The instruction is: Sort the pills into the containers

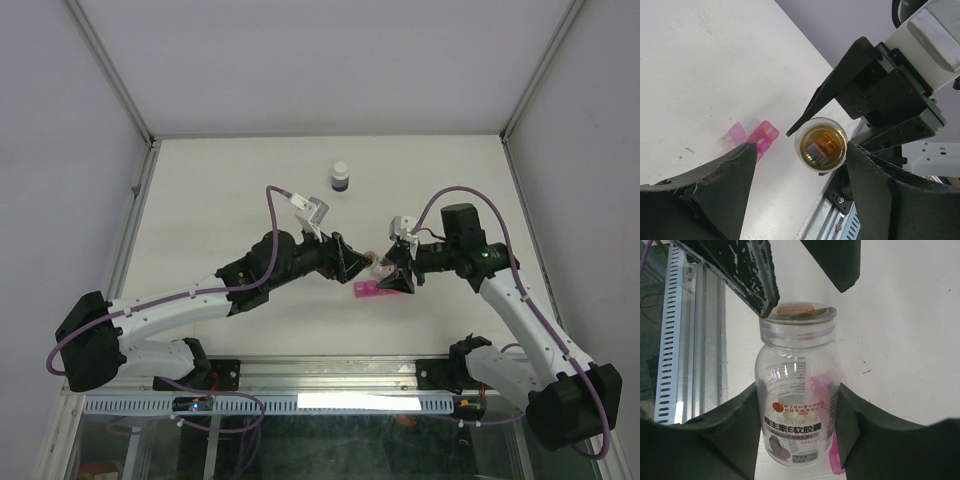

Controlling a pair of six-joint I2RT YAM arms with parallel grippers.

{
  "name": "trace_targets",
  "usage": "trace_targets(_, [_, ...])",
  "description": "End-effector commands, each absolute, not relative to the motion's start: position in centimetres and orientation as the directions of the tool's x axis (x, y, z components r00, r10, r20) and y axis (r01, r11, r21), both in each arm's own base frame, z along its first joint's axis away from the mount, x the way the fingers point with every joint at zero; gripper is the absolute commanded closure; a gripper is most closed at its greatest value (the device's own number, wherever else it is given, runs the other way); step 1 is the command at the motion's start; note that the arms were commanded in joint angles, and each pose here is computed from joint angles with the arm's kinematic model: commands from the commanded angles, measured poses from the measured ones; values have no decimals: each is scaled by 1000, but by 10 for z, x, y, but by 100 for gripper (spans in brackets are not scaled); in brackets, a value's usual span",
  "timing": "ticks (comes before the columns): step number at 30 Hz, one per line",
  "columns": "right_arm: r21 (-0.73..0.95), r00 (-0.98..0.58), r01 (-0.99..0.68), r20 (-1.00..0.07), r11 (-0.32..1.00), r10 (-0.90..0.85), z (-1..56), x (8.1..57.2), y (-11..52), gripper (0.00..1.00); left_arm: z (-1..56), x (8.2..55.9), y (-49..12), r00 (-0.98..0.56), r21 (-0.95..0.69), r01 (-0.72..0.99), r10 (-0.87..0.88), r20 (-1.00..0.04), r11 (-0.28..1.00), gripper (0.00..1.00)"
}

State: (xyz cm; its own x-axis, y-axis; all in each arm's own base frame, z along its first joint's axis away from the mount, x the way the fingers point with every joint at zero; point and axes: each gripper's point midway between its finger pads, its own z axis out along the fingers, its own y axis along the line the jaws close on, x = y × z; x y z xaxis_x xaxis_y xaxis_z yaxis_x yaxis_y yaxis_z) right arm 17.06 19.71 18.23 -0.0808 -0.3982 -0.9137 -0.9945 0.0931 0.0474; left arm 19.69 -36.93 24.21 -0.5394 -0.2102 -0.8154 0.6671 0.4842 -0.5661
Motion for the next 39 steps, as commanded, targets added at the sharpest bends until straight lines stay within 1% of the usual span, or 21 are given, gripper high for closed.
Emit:
trace_targets(1, [-15, -12, -997, -938, 74, -348, 207, 178, 204, 100, 276, 186, -384, -504, -549, 736, -221, -835, 397, 27])
trace_targets(9, [-14, -13, -997, -938, 73, -346, 207, 177, 204, 100, 281, 183, -384, -500, -549, 745, -227, -836, 379, 30])
trace_targets(11, [-11, -15, -997, -938, 73, -347, 206, 178, 204, 100, 280, 179, -387, -507, -551, 752, -217, -834, 362, 32])
trace_targets(13, [-11, -15, -997, -938, 73, -347, 206, 178, 204, 100, 279, 178, -391, -515, -554, 755, -206, -832, 350, 38])
trace_targets(16, [-12, -14, -997, -938, 73, -347, 206, 178, 204, 100, 274, 177, -395, -527, -558, 755, -188, -829, 343, 40])
trace_targets(20, [-10, -16, -997, -938, 73, -347, 206, 178, 204, 100, 272, 176, -399, -532, -559, 759, -178, -828, 333, 48])
trace_targets(24, [-10, -15, -997, -938, 72, -346, 206, 177, 204, 100, 270, 175, -399, -525, -550, 766, -170, -834, 333, 65])
trace_targets(26, [-9, -16, -997, -939, 71, -345, 206, 177, 204, 100, 267, 175, -399, -510, -532, 780, -158, -846, 331, 70])
trace_targets(29, [-9, -15, -998, -939, 68, -343, 207, 176, 204, 100, 262, 163, -402, -443, -455, 853, -107, -890, 257, 74])
trace_targets(30, [-7, -17, -998, -939, 67, -342, 206, 176, 204, 100, 261, 157, -404, -389, -397, 894, -80, -918, 209, 77])
trace_targets(33, [-10, -9, -998, -942, 54, -335, 208, 173, 205, 100, 245, 137, -407, -211, -210, 977, 12, -977, 42, 79])
trace_targets(35, [-11, -5, -999, -943, 47, -332, 209, 172, 205, 100, 229, 127, -405, -66, -72, 994, 65, -996, -86, 79])
trace_targets(37, [-11, -3, -999, -944, 42, -330, 209, 171, 205, 100, 217, 123, -401, 69, 52, 978, 77, -995, -204, 78])
trace_targets(39, [-9, -5, -999, -944, 39, -330, 208, 170, 205, 100, 217, 134, -399, 114, 95, 967, 70, -991, -234, 78])
